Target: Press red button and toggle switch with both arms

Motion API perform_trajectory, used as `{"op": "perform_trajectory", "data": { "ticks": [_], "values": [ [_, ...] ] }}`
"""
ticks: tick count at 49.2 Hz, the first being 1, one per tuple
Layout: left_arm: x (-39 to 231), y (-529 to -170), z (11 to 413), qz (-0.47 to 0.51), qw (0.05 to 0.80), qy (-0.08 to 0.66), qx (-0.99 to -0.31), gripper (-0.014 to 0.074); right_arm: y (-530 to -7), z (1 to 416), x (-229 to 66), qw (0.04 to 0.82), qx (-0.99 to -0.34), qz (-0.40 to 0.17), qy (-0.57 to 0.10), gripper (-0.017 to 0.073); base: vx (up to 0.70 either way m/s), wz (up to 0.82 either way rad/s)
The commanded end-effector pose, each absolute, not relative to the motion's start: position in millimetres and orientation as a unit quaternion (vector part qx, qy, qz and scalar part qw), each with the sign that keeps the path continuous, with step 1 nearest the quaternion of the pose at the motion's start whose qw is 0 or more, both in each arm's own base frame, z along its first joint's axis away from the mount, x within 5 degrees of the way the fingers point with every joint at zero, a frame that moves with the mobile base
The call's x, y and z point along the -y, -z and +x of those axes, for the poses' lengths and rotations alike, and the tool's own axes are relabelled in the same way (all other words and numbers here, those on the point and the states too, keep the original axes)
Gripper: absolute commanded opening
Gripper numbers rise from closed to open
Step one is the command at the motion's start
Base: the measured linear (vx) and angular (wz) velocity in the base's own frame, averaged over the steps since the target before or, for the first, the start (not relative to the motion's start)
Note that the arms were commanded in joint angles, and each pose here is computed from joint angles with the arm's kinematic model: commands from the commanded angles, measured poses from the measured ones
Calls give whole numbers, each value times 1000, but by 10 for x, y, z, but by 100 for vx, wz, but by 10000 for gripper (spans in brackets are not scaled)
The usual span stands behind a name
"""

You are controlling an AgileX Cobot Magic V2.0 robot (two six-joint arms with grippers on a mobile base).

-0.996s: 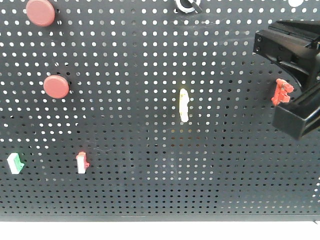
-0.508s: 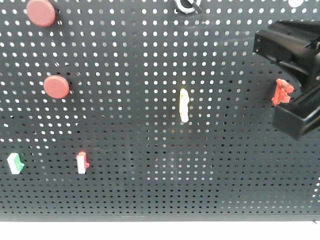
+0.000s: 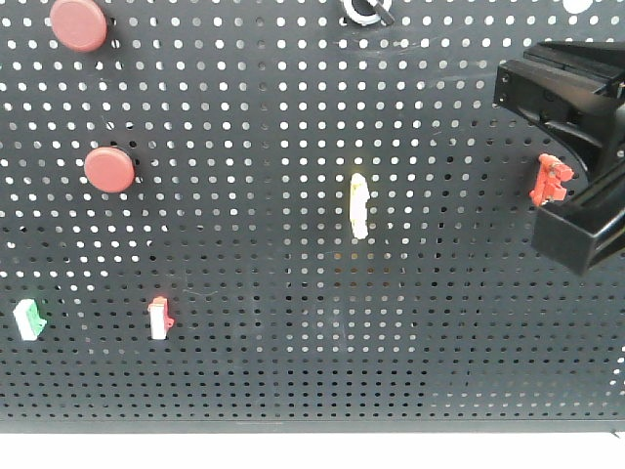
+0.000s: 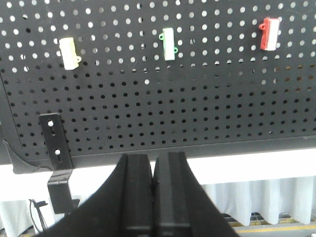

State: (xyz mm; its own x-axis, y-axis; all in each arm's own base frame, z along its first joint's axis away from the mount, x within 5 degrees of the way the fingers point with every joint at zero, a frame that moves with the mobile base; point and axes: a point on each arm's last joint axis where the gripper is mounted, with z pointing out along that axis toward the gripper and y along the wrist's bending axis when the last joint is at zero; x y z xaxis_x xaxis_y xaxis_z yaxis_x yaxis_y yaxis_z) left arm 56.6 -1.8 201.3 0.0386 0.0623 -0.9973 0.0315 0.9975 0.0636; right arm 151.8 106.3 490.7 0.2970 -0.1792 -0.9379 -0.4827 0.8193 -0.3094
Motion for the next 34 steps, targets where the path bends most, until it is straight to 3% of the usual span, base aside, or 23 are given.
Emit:
{"op": "perform_trajectory", "data": {
  "ticks": [1, 34],
  "values": [
    [25, -1977, 564, 33, 741, -6, -671, 2, -5078, 1434, -1018, 789, -541, -274, -104, -4, 0, 0],
    [25, -1977, 564, 33, 741, -6, -671, 2, -5075, 1436, -1017, 788, -541, -277, -99, -4, 0, 0]
  ]
}}
